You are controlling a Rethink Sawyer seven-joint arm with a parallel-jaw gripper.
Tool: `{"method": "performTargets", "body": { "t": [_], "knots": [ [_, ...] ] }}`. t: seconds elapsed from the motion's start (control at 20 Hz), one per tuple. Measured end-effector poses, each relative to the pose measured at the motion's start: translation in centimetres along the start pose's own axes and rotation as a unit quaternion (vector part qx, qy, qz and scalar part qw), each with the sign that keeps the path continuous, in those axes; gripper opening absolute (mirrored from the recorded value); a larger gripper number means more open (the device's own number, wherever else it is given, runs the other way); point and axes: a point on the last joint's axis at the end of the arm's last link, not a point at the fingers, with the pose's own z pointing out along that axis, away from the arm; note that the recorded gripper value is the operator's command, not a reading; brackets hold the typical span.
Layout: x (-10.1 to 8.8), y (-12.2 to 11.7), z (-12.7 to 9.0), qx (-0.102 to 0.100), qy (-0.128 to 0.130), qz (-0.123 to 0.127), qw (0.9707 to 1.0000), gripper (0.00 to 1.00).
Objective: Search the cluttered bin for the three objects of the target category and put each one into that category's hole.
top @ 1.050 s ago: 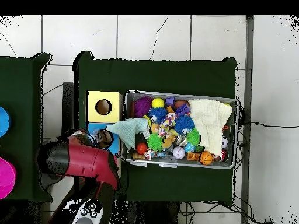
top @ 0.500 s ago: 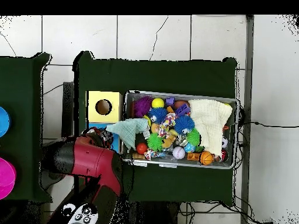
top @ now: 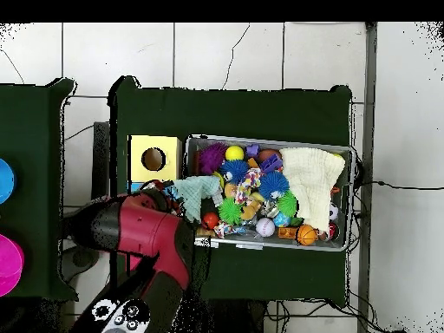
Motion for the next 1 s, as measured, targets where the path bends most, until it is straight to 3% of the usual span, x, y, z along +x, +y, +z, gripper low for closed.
{"method": "performTargets", "body": {
  "t": [0.3,0.6,1.0],
  "knots": [
    [-2.8,-0.3,-0.1,-0.003,-0.008,0.015,0.9998,1.0],
    [-3.4,-0.5,-1.1,-0.007,-0.021,0.012,0.9997,1.0],
    [-5.5,-0.5,-0.6,-0.036,-0.074,-0.005,0.9966,1.0]
  ]
}}
